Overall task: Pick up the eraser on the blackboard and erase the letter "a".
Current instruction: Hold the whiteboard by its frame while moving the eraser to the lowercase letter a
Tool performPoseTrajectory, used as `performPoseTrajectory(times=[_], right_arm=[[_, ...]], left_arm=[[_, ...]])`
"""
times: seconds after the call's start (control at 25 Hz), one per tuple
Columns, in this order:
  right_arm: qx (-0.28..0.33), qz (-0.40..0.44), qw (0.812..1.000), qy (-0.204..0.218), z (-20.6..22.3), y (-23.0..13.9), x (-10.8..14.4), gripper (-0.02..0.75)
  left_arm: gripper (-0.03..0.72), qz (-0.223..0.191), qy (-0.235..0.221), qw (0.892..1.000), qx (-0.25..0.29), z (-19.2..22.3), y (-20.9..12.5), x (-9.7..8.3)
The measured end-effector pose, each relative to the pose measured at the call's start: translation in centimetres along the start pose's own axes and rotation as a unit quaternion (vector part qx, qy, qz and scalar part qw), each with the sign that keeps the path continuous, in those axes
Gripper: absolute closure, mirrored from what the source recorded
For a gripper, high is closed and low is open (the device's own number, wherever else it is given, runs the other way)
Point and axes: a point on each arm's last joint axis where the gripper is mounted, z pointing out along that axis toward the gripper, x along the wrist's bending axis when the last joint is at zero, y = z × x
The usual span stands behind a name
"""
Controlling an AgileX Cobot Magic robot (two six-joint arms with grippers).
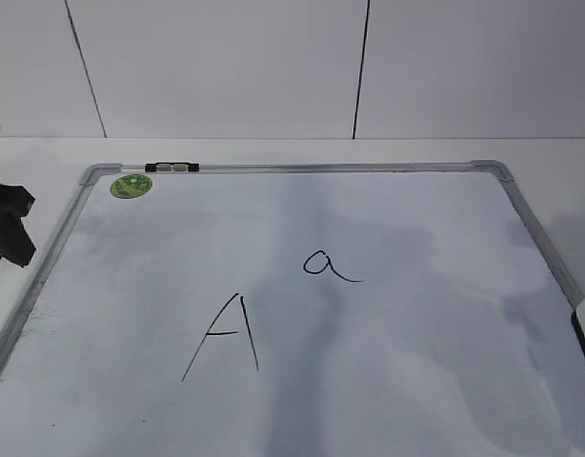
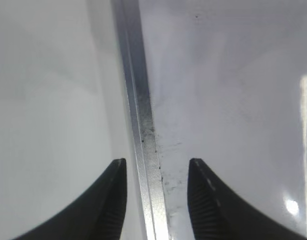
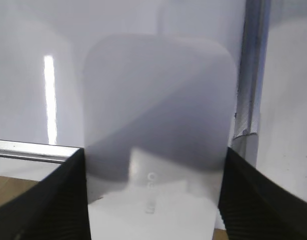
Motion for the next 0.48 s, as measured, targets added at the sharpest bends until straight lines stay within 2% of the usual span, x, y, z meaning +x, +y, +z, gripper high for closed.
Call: performPoseTrajectory(times=[0.48], right_arm=[[-0.005, 0.0, 1.0, 0.0, 0.0, 0.1, 0.0, 0.163]], left_arm=[[0.438, -0.003, 0.004, 0.999, 0.046, 2.9, -0.1, 0.8]])
